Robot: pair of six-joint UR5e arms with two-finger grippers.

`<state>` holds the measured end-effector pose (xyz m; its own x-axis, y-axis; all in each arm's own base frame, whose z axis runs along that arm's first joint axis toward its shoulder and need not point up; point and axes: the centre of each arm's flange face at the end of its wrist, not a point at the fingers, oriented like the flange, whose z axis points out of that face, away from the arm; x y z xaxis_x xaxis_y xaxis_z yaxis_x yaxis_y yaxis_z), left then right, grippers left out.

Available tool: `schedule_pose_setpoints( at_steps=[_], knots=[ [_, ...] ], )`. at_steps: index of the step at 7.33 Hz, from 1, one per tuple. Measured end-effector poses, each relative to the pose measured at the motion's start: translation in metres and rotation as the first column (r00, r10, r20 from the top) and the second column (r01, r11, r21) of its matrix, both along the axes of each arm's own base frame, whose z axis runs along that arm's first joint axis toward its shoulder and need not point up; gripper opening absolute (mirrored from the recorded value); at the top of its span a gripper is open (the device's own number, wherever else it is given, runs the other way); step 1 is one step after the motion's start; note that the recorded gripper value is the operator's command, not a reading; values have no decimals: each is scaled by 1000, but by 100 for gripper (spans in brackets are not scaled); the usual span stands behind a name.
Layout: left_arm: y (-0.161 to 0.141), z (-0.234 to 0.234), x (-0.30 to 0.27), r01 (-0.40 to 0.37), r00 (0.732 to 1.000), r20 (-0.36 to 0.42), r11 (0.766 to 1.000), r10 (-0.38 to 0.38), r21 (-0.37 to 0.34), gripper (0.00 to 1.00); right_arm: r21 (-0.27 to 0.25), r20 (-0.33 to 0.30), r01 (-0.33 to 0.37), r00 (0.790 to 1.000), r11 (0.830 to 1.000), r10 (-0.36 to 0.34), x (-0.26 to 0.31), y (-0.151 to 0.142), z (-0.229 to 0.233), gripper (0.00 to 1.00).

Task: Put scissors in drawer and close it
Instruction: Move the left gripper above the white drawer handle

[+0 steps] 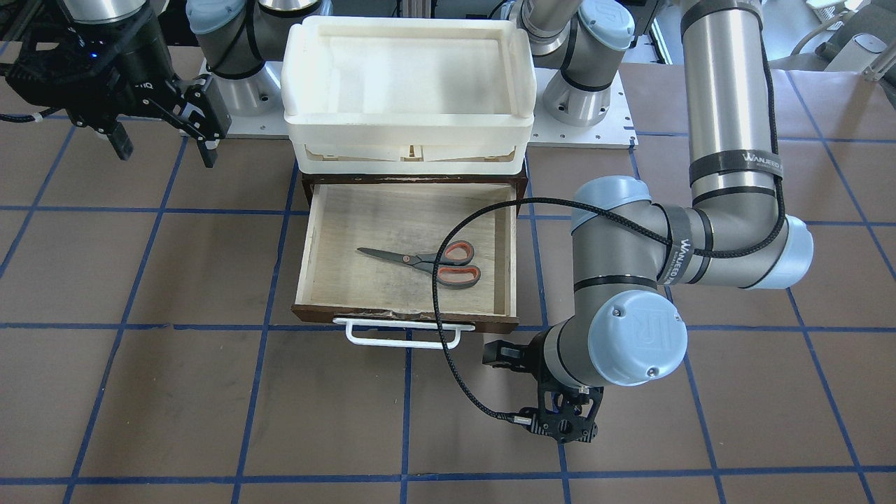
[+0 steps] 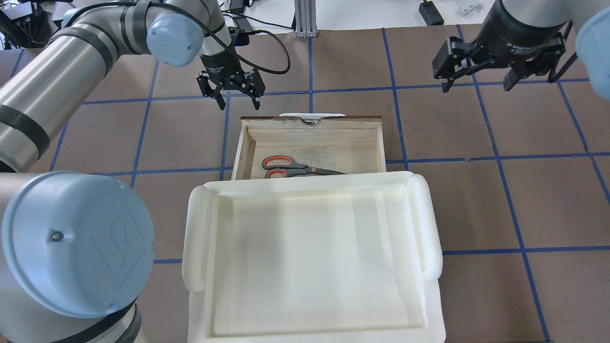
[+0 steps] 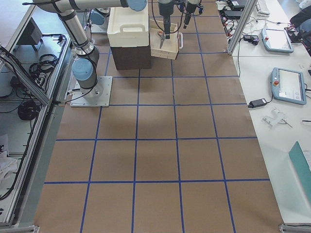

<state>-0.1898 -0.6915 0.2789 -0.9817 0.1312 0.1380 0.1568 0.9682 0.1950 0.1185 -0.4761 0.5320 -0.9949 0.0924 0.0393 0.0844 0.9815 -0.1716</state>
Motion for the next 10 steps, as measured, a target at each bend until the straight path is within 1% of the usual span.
schedule_pose_setpoints(
  at_steps=[1,2,4,5,6,10],
  knots=[
    [3,0,0,-4,1000,-6,1000,4,19,100,-25,7,28,1000,999,-27,2,-3,2,100],
    [5,0,-1,-9,1000,-14,999,9,35,100,-38,11,31,999,999,-30,7,-3,3,100],
    [11,0,1,-15,1000,-17,997,16,70,100,-36,21,9,1000,999,-9,17,-3,0,100],
    [13,0,2,-17,1000,-16,996,18,88,100,-34,38,4,999,999,-3,21,-3,-1,100],
    [15,1,3,-18,1000,-16,995,20,100,100,-34,51,5,999,999,-4,23,-3,-1,100],
    [21,8,4,-19,1000,-10,992,21,123,100,-23,51,26,998,999,-25,14,-4,-2,100]
  ],
)
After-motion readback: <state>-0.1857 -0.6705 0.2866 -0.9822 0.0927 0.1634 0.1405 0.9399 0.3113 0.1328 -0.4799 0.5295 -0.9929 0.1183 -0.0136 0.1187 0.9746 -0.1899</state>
